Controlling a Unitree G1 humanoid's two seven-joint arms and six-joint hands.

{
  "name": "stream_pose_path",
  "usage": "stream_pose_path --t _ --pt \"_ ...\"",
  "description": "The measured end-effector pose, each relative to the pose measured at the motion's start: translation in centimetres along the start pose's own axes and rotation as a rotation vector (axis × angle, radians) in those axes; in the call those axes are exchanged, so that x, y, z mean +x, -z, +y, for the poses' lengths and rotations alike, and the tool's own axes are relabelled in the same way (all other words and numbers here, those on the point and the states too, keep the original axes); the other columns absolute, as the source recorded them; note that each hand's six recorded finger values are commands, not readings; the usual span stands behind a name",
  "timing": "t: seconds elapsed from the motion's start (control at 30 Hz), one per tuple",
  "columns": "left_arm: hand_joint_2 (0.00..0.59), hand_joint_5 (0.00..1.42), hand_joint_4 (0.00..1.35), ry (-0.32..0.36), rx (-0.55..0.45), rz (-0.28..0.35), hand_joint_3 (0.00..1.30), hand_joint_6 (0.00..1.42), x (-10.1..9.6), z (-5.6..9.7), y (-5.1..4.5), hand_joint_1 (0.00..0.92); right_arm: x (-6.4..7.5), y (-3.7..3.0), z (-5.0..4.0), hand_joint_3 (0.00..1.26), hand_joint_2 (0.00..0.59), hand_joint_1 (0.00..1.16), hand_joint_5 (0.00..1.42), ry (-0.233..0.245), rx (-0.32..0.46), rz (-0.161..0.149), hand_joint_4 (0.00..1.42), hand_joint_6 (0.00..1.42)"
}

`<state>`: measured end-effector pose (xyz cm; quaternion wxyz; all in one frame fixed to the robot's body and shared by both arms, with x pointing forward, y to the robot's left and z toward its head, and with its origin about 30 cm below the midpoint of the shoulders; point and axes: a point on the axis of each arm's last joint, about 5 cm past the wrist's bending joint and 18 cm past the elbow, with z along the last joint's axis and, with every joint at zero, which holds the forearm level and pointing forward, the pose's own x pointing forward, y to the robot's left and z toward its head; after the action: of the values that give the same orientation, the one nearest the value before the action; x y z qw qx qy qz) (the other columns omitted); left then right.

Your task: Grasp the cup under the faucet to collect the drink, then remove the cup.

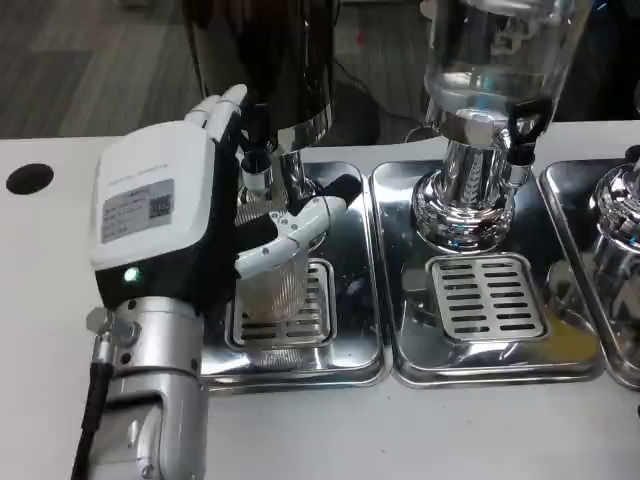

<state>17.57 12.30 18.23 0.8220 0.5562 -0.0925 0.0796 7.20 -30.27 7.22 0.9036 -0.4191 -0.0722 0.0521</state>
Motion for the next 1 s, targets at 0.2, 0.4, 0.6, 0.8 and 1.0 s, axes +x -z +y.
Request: stream_pose_path --t 0.2,0.4,0.6,0.8,1.0 --pt "0.070 0.73 0.20 0.006 -0.003 -0.011 0.27 0.90 0.0 0.0 -0.22 0.079 0.0 -0.04 -0.01 0.17 0.404 0.41 0.04 0.000 0.000 -0.001 0.04 0.00" --pt "0.070 0.74 0.21 0.005 -0.004 -0.015 0.28 0.90 0.0 0.0 -0.27 0.079 0.0 -0.04 -0.01 0.17 0.404 0.41 0.04 0.000 0.001 -0.001 0.04 0.00" --pt "0.071 0.74 0.22 0.003 -0.008 -0.020 0.28 0.90 -0.4 0.1 -0.28 0.079 0.0 -0.04 -0.02 0.17 0.405 0.41 0.04 0.002 0.003 -0.001 0.04 0.00" --pt "0.071 0.74 0.22 -0.002 -0.011 -0.024 0.28 0.89 -0.9 0.0 -0.23 0.079 0.0 -0.04 -0.03 0.17 0.408 0.42 0.04 0.001 0.003 -0.001 0.04 0.00" --pt "0.071 0.74 0.22 -0.012 -0.023 -0.023 0.28 0.89 -1.3 -0.3 -0.34 0.079 0.0 -0.04 -0.04 0.17 0.405 0.41 0.04 -0.002 0.005 -0.001 0.04 0.00"
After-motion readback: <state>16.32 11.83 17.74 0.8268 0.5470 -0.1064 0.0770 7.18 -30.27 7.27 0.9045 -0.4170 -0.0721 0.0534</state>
